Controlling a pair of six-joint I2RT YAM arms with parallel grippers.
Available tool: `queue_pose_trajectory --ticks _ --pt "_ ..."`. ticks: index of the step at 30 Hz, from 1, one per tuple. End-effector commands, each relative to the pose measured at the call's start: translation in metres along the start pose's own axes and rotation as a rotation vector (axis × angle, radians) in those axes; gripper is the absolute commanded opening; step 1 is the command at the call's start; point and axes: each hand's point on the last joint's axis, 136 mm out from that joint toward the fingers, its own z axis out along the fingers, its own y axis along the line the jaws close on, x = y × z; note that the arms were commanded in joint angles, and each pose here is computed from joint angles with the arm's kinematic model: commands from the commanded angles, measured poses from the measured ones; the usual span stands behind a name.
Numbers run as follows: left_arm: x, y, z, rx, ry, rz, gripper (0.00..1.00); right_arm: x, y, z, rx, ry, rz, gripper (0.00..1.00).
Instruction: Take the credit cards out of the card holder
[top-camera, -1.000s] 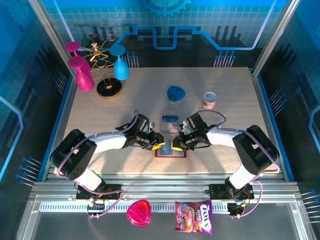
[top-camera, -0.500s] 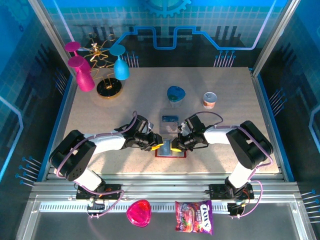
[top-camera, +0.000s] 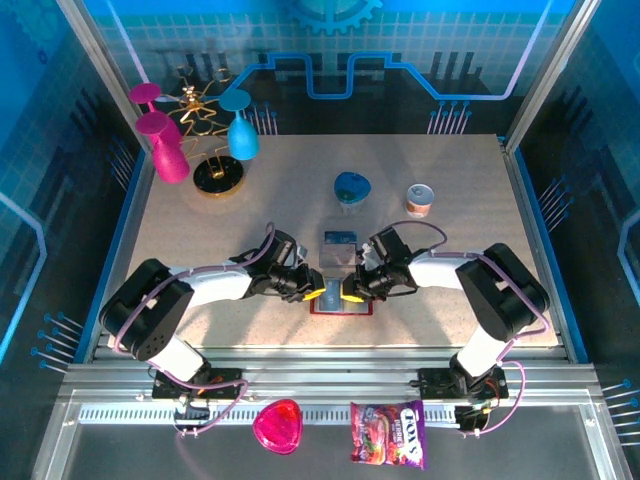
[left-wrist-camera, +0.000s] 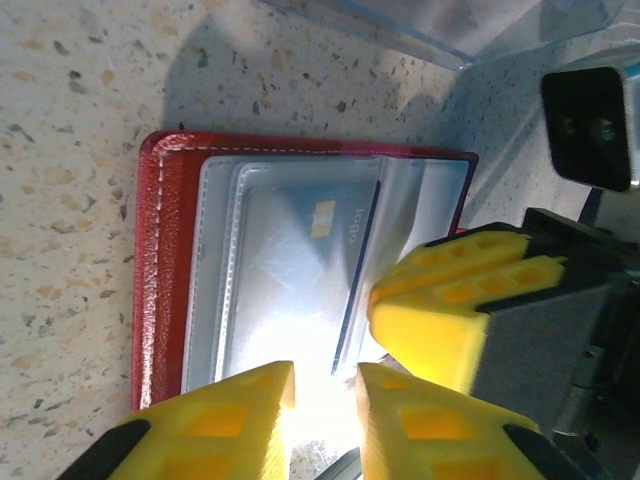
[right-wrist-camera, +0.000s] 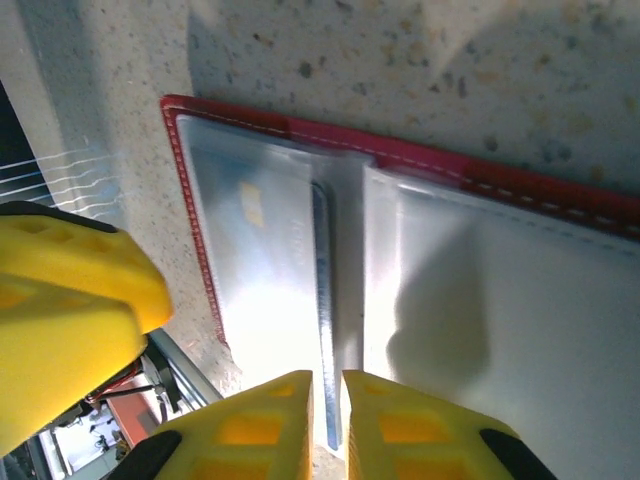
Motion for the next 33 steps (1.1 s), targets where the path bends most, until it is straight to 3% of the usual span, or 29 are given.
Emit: queue_pose_trajectory --ticks 1,12,33 --pt "-0.002 -0.004 0.003 0.015 0.018 -0.013 0.2 -0.006 0.016 -0.008 -0.017 -0.023 -0.02 0.16" --pt "0.002 0.006 0.01 -0.017 0.047 -0.027 0.17 -0.009 0.021 -0.004 -0.005 -0.022 -0.026 0.24" --pt "0.004 0.01 0.011 -0.025 0.047 -0.03 0.18 -0.005 0.019 0.011 0.01 0.025 -0.023 0.27"
